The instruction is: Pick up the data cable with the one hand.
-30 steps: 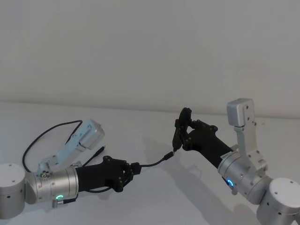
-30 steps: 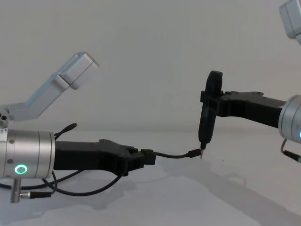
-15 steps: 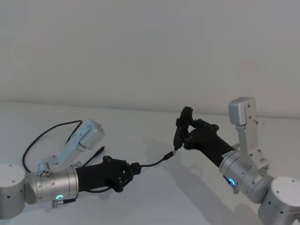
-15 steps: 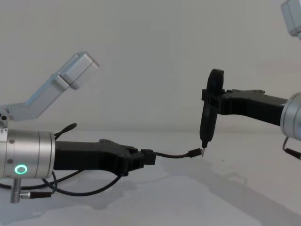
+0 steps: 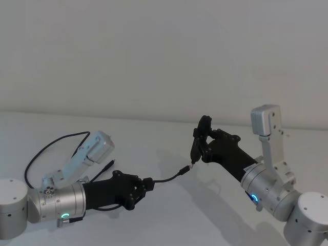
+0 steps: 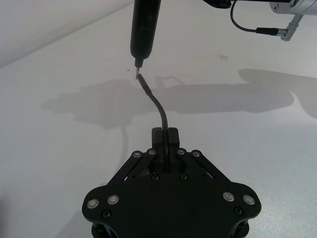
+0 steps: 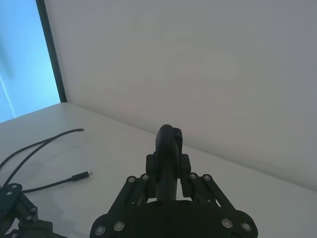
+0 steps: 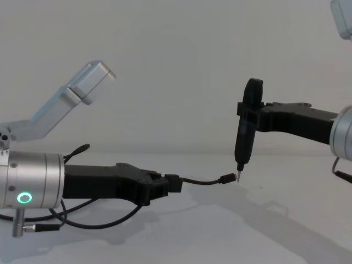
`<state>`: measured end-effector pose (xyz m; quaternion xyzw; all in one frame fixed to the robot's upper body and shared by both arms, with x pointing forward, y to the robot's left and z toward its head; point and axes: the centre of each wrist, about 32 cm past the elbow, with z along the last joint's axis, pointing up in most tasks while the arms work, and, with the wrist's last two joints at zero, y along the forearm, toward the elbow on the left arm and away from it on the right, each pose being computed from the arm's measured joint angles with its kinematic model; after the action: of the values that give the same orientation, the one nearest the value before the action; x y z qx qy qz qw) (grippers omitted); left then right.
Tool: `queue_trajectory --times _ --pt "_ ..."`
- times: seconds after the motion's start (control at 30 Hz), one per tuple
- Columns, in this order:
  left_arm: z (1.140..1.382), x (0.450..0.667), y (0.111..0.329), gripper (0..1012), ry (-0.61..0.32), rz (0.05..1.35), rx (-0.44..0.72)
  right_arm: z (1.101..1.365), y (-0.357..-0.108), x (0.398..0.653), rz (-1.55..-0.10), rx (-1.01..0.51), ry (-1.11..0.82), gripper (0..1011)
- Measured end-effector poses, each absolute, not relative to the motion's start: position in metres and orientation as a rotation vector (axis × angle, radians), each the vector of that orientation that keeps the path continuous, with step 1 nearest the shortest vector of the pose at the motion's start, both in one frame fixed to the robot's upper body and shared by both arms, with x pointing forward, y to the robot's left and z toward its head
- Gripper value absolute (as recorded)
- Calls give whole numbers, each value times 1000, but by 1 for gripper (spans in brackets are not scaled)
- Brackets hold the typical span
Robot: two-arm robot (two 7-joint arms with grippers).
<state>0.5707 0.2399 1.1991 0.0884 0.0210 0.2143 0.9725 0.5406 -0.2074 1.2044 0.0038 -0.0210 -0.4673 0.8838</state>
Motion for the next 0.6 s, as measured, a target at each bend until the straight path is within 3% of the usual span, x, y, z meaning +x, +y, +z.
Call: queue_trajectory --times 0.6 --pt "1199 571 240 60 42 433 178 1205 -208 540 -970 7 -38 274"
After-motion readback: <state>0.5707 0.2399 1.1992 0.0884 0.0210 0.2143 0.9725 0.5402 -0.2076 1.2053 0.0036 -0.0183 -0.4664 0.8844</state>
